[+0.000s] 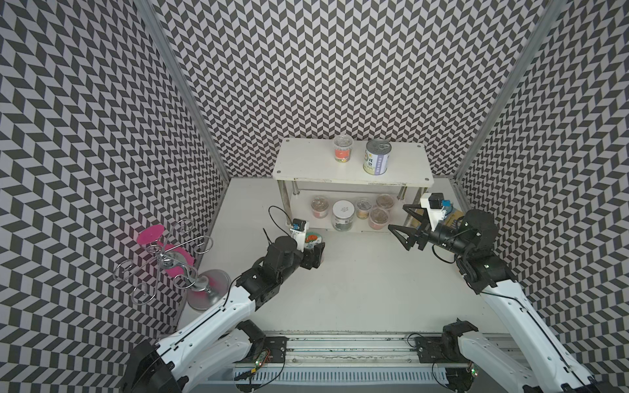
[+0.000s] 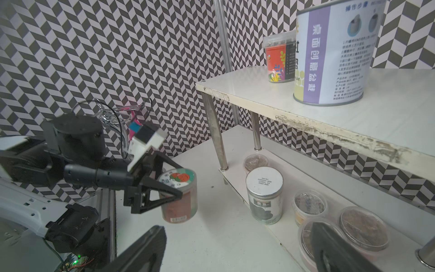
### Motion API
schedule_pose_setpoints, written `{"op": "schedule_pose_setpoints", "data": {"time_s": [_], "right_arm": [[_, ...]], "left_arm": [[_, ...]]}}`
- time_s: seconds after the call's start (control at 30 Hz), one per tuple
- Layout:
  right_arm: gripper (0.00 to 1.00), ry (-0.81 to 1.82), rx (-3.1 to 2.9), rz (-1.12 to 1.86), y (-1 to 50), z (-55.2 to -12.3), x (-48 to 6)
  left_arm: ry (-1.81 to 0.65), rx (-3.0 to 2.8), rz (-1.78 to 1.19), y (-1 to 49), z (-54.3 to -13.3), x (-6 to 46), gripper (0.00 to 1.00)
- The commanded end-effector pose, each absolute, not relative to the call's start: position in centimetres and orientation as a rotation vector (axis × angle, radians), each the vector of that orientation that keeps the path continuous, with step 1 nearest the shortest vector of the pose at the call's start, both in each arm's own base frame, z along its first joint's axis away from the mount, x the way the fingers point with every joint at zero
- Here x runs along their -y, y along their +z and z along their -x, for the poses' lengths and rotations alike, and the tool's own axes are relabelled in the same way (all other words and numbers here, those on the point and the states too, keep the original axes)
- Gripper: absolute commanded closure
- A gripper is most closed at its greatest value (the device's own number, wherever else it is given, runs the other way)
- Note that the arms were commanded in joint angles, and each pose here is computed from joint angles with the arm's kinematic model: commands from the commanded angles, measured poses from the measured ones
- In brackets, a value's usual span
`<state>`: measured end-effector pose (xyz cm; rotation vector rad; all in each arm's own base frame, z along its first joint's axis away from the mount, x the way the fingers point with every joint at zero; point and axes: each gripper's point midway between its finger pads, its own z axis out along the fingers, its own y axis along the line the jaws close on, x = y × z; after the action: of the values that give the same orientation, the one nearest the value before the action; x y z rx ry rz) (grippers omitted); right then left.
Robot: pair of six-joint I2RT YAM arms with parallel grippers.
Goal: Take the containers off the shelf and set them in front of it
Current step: Place the container at the center of the board.
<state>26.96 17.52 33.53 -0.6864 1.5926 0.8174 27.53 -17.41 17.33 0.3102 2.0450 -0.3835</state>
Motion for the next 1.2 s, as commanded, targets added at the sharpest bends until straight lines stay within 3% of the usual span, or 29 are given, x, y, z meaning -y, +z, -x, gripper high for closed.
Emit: {"op": "schedule_pose_setpoints", "data": {"time_s": [0.0,0.4,0.97,1.17], "right_arm": [[0.0,0.792,-1.525,0.718,34.6,-26.7,-17.8],[0.0,0.764,-1.526,0.713,33.8,-27.4,-17.9],[0.01,0.744,-1.537,0.715,33.1,-28.1,-17.9],[0.01,0.753,-1.534,0.723,33.1,-28.0,-18.0]], "left_arm": [[-0.409,-1.886,-0.161,19.1,-29.3,17.1,0.29],[-0.285,-1.921,-0.13,12.5,-29.4,15.1,0.28],[-0.282,-1.974,-0.22,10.3,-28.4,15.4,0.03],[-0.286,-1.953,-0.218,12.0,-28.5,15.4,0.0]]}}
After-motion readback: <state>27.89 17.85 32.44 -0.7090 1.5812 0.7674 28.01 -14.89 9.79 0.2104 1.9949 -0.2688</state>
